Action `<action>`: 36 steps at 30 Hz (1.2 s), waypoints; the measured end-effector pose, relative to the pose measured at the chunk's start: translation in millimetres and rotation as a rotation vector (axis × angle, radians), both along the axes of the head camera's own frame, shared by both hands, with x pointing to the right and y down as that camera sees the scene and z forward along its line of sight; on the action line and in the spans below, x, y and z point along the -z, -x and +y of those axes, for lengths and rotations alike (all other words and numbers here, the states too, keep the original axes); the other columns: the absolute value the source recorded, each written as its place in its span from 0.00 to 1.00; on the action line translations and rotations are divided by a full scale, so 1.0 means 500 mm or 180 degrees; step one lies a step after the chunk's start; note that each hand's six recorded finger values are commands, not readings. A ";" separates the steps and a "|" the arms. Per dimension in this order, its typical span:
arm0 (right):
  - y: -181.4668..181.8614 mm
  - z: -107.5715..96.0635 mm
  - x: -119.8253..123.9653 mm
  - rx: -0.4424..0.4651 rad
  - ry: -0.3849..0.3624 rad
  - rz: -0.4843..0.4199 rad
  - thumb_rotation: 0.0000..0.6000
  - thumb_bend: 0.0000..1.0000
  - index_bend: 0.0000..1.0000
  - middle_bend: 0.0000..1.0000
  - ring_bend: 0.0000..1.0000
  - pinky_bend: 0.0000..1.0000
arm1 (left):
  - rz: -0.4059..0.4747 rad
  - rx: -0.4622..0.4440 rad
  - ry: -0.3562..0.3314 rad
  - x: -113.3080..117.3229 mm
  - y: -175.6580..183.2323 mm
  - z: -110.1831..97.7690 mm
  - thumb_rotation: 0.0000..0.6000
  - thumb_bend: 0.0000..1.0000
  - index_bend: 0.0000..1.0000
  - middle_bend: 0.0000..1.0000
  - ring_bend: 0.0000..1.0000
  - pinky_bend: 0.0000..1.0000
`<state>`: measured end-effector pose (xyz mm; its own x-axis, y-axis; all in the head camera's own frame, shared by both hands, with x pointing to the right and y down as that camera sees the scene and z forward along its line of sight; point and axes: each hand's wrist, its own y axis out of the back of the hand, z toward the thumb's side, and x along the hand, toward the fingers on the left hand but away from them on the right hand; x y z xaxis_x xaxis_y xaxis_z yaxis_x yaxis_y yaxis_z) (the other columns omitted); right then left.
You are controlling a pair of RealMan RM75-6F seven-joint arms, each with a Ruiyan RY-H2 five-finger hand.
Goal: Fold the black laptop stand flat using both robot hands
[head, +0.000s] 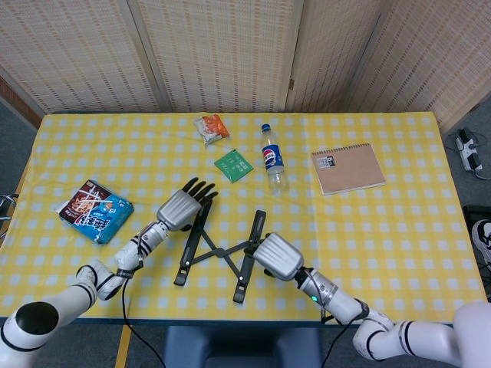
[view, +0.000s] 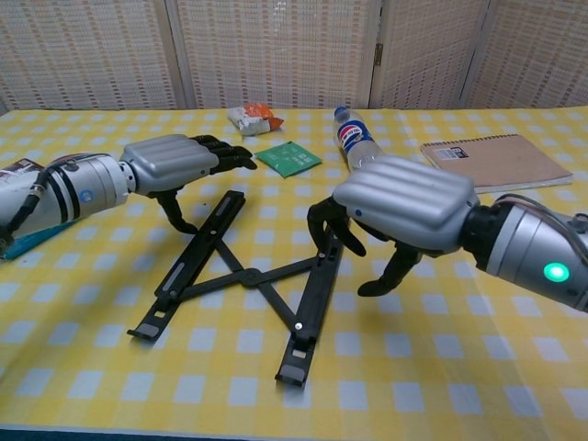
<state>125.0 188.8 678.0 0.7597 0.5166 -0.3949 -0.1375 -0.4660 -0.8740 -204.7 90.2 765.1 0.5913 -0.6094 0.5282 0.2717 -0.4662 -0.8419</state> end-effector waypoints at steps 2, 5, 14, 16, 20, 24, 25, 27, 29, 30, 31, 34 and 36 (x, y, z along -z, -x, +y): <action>0.002 0.002 -0.009 0.0007 0.0004 0.0015 1.00 0.07 0.49 0.67 0.73 0.71 | 0.0003 -0.0025 -0.0016 -0.003 -0.007 -0.001 1.00 0.19 0.00 0.03 0.00 0.00; 0.002 0.004 -0.020 0.0018 -0.0001 0.0040 1.00 0.07 0.49 0.67 0.73 0.71 | 0.0025 -0.0039 -0.0011 -0.007 -0.013 0.000 1.00 0.19 0.00 0.03 0.00 0.00; 0.002 0.008 -0.041 0.0049 0.0002 0.0086 1.00 0.07 0.49 0.68 0.73 0.71 | 0.0067 -0.0027 0.0016 -0.012 -0.019 0.002 1.00 0.19 0.00 0.03 0.00 0.00; 0.005 0.009 -0.046 0.0062 -0.0009 0.0096 1.00 0.07 0.49 0.68 0.74 0.71 | 0.0075 -0.0015 0.0025 -0.012 -0.018 0.003 1.00 0.19 0.00 0.03 0.00 0.00; 0.016 0.016 -0.057 0.0099 -0.0013 0.0092 1.00 0.07 0.49 0.68 0.74 0.71 | 0.0072 -0.0006 0.0031 -0.013 -0.016 0.004 1.00 0.19 0.00 0.03 0.00 0.00; 0.027 0.021 -0.068 0.0156 -0.0057 0.0102 1.00 0.07 0.49 0.69 0.74 0.71 | 0.0087 0.0019 0.0040 -0.013 -0.015 0.005 1.00 0.19 0.00 0.03 0.00 0.00; 0.030 0.022 -0.070 0.0166 -0.0062 0.0102 1.00 0.07 0.49 0.69 0.74 0.71 | 0.0088 0.0022 0.0041 -0.013 -0.014 0.005 1.00 0.19 0.00 0.03 0.00 0.00; 0.036 0.025 -0.074 0.0189 -0.0072 0.0098 1.00 0.07 0.50 0.69 0.74 0.71 | 0.0093 0.0032 0.0050 -0.013 -0.013 0.006 1.00 0.19 0.00 0.03 0.00 0.00; 0.039 0.026 -0.077 0.0211 -0.0094 0.0099 1.00 0.07 0.50 0.69 0.75 0.71 | 0.0095 0.0045 0.0062 -0.014 -0.011 0.007 1.00 0.19 0.00 0.03 0.00 0.00; 0.042 0.026 -0.078 0.0224 -0.0110 0.0098 1.00 0.07 0.50 0.69 0.75 0.71 | 0.0096 0.0049 0.0065 -0.014 -0.011 0.007 1.00 0.19 0.00 0.03 0.00 0.00; 0.044 0.027 -0.079 0.0229 -0.0116 0.0093 1.00 0.07 0.50 0.69 0.75 0.71 | 0.0098 0.0057 0.0072 -0.014 -0.010 0.008 1.00 0.19 0.00 0.03 0.00 0.00; 0.051 0.026 -0.082 0.0240 -0.0134 0.0081 1.00 0.07 0.50 0.69 0.75 0.71 | 0.0121 0.0093 0.0102 -0.014 -0.010 0.009 1.00 0.19 0.00 0.03 0.00 0.00; 0.054 0.027 -0.084 0.0254 -0.0148 0.0080 1.00 0.07 0.50 0.69 0.75 0.71 | 0.0131 0.0112 0.0117 -0.014 -0.009 0.010 1.00 0.19 0.00 0.03 0.00 0.00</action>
<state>98.0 202.2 720.0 0.7894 0.4730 -0.3913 -0.1946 -0.4116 -0.8903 -200.3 95.0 771.9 0.5917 -0.6107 0.5263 0.2201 -0.5057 -0.8342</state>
